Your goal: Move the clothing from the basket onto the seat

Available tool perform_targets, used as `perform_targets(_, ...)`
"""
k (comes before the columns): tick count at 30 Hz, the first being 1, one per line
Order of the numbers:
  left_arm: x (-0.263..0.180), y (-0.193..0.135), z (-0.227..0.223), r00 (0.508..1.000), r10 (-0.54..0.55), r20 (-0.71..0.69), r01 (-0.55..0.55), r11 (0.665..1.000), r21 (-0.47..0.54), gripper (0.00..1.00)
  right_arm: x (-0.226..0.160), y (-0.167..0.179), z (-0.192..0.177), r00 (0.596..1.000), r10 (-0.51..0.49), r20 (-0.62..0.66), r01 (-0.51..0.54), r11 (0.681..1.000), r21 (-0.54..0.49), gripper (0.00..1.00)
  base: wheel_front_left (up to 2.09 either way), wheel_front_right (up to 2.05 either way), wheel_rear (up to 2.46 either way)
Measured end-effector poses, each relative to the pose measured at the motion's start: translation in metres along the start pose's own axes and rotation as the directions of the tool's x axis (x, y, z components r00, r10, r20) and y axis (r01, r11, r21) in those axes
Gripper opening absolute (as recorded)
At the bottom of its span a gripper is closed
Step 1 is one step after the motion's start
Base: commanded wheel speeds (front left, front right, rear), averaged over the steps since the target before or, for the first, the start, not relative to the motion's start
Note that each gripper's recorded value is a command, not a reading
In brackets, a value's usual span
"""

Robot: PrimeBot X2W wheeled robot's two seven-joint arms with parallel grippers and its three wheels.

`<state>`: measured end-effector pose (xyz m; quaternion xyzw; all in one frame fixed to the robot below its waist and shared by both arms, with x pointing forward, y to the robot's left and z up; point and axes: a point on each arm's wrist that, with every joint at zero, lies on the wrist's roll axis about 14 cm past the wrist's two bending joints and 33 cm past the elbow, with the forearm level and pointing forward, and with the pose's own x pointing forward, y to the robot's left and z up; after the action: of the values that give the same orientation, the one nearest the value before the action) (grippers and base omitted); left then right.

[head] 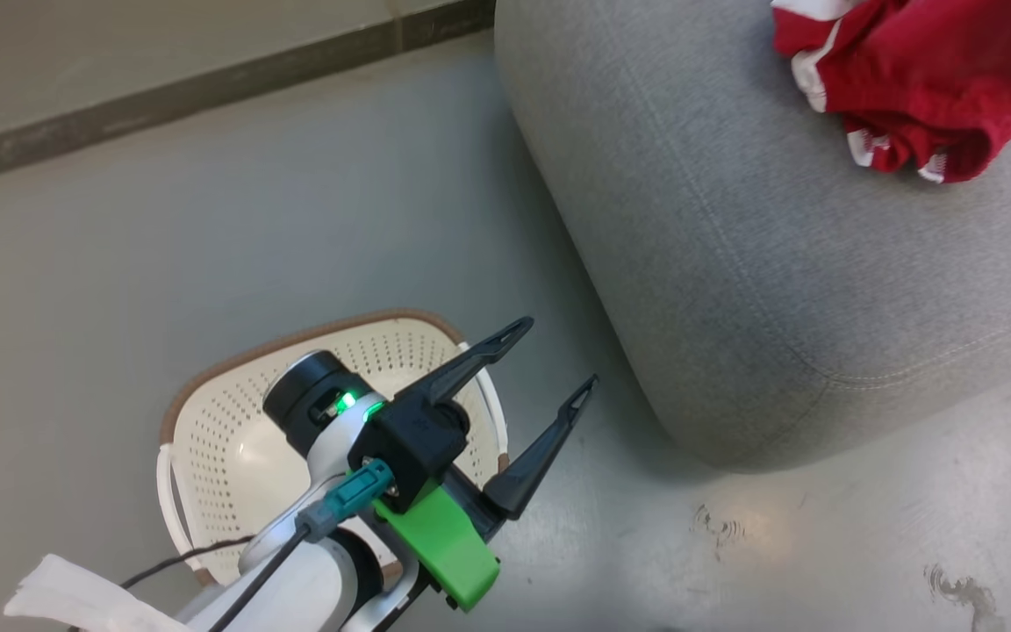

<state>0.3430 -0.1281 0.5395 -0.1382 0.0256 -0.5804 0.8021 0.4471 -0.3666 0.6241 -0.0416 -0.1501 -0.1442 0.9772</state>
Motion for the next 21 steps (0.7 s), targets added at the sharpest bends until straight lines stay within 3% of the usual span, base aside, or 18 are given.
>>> perform_targets(8,0.001,0.019,-0.008,1.0,0.013,-0.01,-0.013,1.0,-0.013,1.0,0.04,-0.012,-0.009,0.999,-0.033,-0.004,0.033,0.999,-0.028,0.0,0.0,0.0,0.0)
perform_targets(21,-0.002,0.054,-0.033,0.998,0.037,-0.049,-0.04,0.998,-0.052,1.0,0.042,-0.012,-0.136,0.942,-0.09,-0.323,0.099,0.995,0.014,0.0,0.0,0.0,0.0)
